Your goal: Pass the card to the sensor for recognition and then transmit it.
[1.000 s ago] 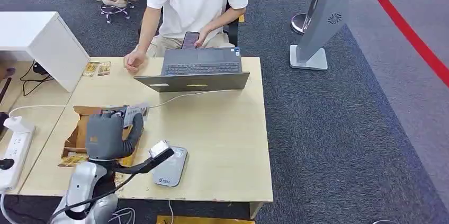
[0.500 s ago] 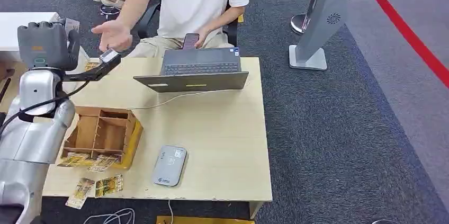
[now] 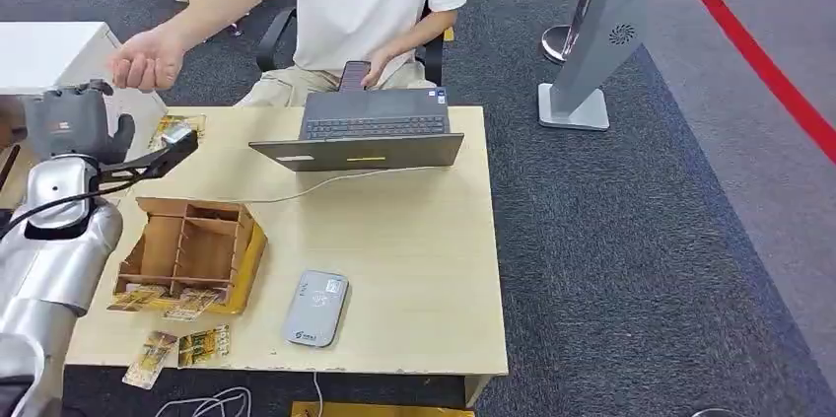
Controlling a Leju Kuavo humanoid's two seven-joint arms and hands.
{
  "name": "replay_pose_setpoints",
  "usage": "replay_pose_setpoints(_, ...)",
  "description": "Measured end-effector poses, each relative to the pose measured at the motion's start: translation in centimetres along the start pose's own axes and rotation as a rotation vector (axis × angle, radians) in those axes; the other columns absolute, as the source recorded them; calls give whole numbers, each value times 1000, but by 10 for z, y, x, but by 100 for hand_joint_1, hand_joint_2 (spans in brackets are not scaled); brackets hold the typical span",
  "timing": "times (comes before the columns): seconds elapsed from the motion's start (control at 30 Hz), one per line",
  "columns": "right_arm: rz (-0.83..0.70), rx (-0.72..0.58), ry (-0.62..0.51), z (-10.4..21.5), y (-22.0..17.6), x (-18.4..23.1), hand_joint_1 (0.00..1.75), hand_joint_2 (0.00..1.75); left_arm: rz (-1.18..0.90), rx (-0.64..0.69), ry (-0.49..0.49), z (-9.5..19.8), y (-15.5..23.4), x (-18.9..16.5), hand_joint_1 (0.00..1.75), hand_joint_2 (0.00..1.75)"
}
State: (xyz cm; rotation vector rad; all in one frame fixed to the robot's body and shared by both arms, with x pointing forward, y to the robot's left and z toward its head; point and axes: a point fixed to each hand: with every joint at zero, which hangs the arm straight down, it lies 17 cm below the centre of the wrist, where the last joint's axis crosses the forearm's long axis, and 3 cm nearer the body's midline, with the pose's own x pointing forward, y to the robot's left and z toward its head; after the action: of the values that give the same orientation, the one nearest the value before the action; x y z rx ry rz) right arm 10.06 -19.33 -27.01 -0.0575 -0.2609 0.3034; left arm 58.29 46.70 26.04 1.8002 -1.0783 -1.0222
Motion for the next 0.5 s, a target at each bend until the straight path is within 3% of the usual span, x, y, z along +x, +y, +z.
replay_pose_setpoints(0.23,17,-6,0,0,1,0,0,175,8,-7,-42,20,-10,10,0,175)
replay_pose_setpoints(0.5,18,-8,-3,0,1,-1,0,175,96,21,-116,41,9,40,0,175)
